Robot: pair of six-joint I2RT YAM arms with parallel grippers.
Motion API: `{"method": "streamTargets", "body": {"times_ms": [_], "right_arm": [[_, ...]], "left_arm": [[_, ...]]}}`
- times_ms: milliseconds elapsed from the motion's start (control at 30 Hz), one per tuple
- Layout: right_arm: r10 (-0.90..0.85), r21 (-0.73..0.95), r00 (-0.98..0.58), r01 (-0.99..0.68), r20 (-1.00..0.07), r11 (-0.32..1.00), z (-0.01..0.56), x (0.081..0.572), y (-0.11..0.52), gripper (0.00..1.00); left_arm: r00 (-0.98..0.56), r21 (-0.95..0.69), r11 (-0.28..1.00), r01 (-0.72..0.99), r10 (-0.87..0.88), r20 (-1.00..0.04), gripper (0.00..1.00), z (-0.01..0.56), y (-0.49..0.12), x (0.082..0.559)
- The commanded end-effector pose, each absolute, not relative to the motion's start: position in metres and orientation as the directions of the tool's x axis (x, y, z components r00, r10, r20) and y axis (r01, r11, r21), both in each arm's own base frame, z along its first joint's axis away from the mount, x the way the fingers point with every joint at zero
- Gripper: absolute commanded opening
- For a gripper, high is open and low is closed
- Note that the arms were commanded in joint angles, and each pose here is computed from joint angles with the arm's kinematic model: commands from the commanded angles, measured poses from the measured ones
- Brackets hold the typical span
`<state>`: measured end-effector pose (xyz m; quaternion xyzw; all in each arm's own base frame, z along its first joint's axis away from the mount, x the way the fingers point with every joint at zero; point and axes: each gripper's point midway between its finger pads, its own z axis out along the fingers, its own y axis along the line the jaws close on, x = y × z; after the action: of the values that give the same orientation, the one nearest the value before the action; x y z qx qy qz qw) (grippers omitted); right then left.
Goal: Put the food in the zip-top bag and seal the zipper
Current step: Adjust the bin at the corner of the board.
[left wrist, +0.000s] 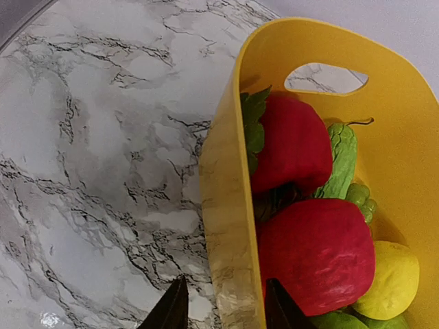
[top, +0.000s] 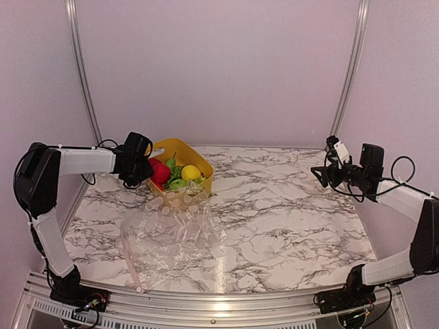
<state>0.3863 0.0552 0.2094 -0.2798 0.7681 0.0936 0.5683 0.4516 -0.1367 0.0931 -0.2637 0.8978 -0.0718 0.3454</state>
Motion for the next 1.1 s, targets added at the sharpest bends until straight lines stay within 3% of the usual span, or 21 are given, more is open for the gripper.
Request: {"method": "streamTargets", "body": {"times_ms": [0,133,400,767,1000,1067], "right_arm": [[-0.337,-0.206,-0.164,-0.530,-0.927,0.823,0.226,0.390,0.057,0.91],[-0.340,-0.210,-0.164,-0.527,-0.926,0.824,0.226,0.391,0.056,0.91],[-0.349,-0.222,-0.169,-0.508,-0.922,0.832,0.225,0.393,0.052,0.90],[-0.315,-0.189,-0.210,-0.466,-0.926,0.864,0.226,0.401,0.045,0.90],[-0.316,-0.185,-0.213,-0.473,-0.925,0.862,0.224,0.400,0.046,0.90],[-0.318,-0.187,-0.210,-0.476,-0.925,0.859,0.225,0.400,0.046,0.90]], "left_arm": [[-0.636,-0.353,0.863,-0.361,-0.505,-0.583,0.32,0.102,-0.165,0.463],[-0.659,-0.386,0.881,-0.273,-0.464,-0.592,0.21,0.110,-0.205,0.472],[-0.704,-0.451,0.883,-0.130,-0.402,-0.585,0.12,0.116,-0.306,0.487],[-0.762,-0.556,0.830,-0.037,-0.384,-0.522,0.09,0.123,-0.431,0.456],[-0.789,-0.607,0.795,-0.011,-0.380,-0.483,0.13,0.124,-0.466,0.431],[-0.789,-0.609,0.793,-0.002,-0.375,-0.486,0.27,0.128,-0.468,0.428]]}}
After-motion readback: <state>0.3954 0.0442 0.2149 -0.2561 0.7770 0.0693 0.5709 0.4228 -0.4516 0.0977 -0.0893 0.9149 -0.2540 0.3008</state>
